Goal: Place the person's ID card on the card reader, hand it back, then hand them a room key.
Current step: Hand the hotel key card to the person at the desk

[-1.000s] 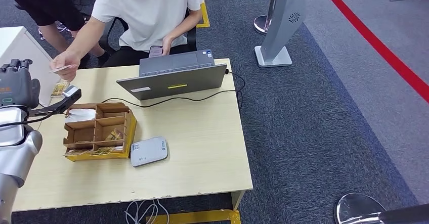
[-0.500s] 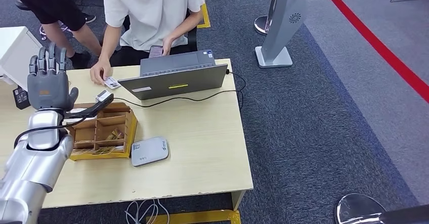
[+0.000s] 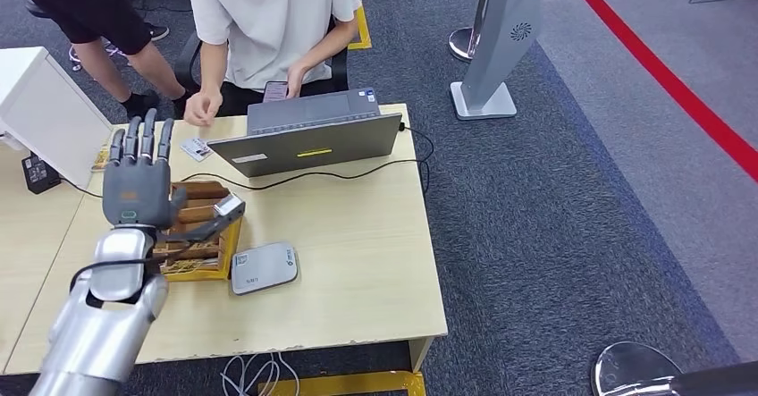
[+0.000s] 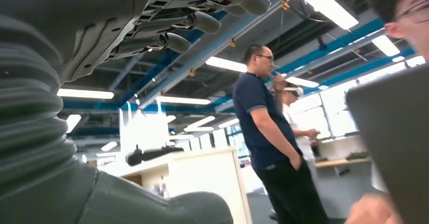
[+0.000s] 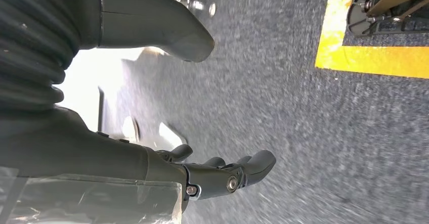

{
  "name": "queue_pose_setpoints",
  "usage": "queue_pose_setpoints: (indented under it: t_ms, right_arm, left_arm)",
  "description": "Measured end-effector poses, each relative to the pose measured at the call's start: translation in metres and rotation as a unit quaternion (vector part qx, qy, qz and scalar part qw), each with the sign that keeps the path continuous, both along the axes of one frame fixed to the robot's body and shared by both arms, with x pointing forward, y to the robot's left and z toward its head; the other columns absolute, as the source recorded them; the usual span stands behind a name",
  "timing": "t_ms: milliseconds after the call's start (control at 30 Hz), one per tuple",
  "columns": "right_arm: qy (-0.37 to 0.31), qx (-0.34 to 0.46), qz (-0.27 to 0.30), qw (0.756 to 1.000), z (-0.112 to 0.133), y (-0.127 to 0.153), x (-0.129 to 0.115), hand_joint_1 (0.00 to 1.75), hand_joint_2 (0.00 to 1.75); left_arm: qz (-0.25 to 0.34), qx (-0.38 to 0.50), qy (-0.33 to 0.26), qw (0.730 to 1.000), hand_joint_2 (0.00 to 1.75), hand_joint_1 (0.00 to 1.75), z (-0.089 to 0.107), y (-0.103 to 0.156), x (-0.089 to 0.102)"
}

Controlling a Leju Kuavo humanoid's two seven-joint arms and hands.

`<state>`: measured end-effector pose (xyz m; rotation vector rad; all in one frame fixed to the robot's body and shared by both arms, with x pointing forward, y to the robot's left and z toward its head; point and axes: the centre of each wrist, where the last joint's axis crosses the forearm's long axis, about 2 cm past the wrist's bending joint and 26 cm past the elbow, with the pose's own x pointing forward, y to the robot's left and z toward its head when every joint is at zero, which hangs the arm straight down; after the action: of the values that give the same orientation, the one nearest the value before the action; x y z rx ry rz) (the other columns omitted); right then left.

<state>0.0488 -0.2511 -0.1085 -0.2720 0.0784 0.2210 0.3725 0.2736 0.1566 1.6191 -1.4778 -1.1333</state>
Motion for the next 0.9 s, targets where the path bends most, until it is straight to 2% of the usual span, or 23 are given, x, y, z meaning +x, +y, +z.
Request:
queue_pose_setpoints:
  t_ms: [133, 300, 400, 567, 700, 800, 900]
  right_arm:
    - [0.005, -0.001, -0.037, 0.999, 0.000, 0.008, -0.004, 0.00, 1.75]
    - [0.010, 0.001, -0.066, 0.998, 0.001, 0.015, -0.008, 0.00, 1.75]
    - [0.010, 0.002, -0.082, 0.997, 0.001, 0.017, -0.009, 0.00, 1.75]
    - [0.011, 0.002, -0.095, 0.995, 0.001, 0.021, -0.010, 0.00, 1.75]
    - [0.011, 0.005, -0.099, 0.995, 0.002, 0.023, -0.010, 0.00, 1.75]
    - [0.010, 0.005, -0.095, 0.995, 0.002, 0.023, -0.010, 0.00, 1.75]
    - [0.011, 0.006, -0.092, 0.996, 0.002, 0.023, -0.009, 0.00, 1.75]
  left_arm:
    - [-0.029, -0.023, 0.003, 0.999, 1.75, 0.00, -0.024, -0.031, -0.066]
    - [-0.068, -0.039, 0.030, 0.996, 1.75, 0.00, -0.043, -0.042, -0.139]
    - [-0.079, -0.051, 0.041, 0.995, 1.75, 0.00, -0.047, -0.044, -0.170]
    - [-0.089, -0.068, 0.058, 0.992, 1.75, 0.00, -0.051, -0.050, -0.210]
    - [-0.095, -0.077, 0.082, 0.989, 1.75, 0.00, -0.057, -0.055, -0.232]
    - [-0.105, -0.078, 0.100, 0.986, 1.75, 0.00, -0.061, -0.054, -0.241]
    - [-0.099, -0.083, 0.108, 0.986, 1.75, 0.00, -0.063, -0.048, -0.238]
